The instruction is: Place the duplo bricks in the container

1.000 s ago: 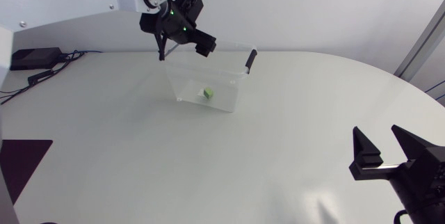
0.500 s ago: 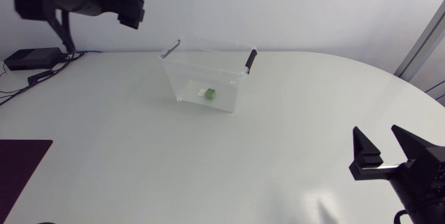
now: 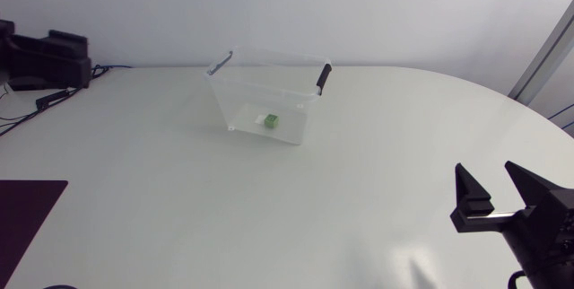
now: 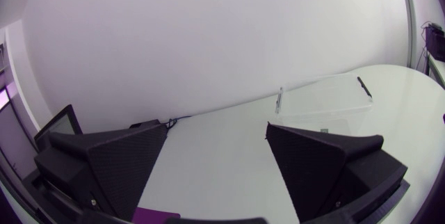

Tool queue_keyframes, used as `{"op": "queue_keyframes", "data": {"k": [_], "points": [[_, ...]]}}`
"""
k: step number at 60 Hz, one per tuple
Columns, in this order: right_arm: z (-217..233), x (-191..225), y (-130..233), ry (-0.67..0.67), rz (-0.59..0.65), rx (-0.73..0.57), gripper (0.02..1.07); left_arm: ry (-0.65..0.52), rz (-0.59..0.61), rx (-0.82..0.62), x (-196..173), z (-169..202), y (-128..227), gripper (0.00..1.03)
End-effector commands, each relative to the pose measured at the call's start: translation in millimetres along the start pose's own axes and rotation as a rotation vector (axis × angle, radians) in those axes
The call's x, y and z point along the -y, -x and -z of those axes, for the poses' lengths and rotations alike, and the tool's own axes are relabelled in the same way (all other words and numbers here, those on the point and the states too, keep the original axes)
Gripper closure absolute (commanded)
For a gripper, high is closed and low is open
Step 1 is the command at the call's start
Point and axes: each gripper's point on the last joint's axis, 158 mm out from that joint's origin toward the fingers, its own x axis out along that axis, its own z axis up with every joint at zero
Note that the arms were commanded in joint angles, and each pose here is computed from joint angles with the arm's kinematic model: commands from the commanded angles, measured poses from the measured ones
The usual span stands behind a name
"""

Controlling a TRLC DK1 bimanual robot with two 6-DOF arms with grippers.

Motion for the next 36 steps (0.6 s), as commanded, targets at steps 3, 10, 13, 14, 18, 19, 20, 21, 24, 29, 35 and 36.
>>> {"op": "queue_keyframes", "data": {"k": [3, 10, 13, 14, 18, 19, 20, 21, 24, 29, 35, 36], "points": [[5, 1, -1, 0.016, 0.006, 0.001, 0.06, 0.084, -0.047, 0.051, -28, 10, 25, 0.03], [5, 2, -1, 0.016, 0.007, 0.001, 0.06, 0.121, -0.059, 0.109, -35, 19, 37, 0.04], [5, 2, -1, 0.016, 0.007, 0.001, 0.06, 0.132, -0.06, 0.13, -34, 26, 38, 0.04], [5, 1, -1, 0.016, 0.006, 0.001, 0.06, 0.135, -0.061, 0.134, -34, 27, 38, 0.04], [5, 1, -1, 0.016, 0.006, 0.001, 0.06, 0.127, -0.058, 0.14, -26, 42, 33, 0.04], [5, 1, -1, 0.016, 0.006, 0.001, 0.06, 0.125, -0.053, 0.14, -22, 46, 31, 0.04], [5, 1, -1, 0.016, 0.006, 0.001, 0.06, 0.124, -0.052, 0.14, -21, 48, 31, 0.04], [5, 1, -1, 0.016, 0.006, 0.001, 0.06, 0.117, -0.048, 0.142, -17, 53, 29, 0.04], [5, 1, -1, 0.016, 0.006, 0.001, 0.06, 0.107, -0.031, 0.151, -8, 62, 26, 0.04], [5, 1, -1, 0.016, 0.006, 0.001, 0.06, 0.045, 0.081, 0.202, 23, 71, 29, 0.04], [5, 1, -1, 0.016, 0.006, 0.001, 0.06, -0.041, 0.191, 0.242, 53, 84, 31, 0.04], [5, 1, -1, 0.016, 0.006, 0.001, 0.06, -0.048, 0.198, 0.243, 55, 86, 30, 0.04]]}}
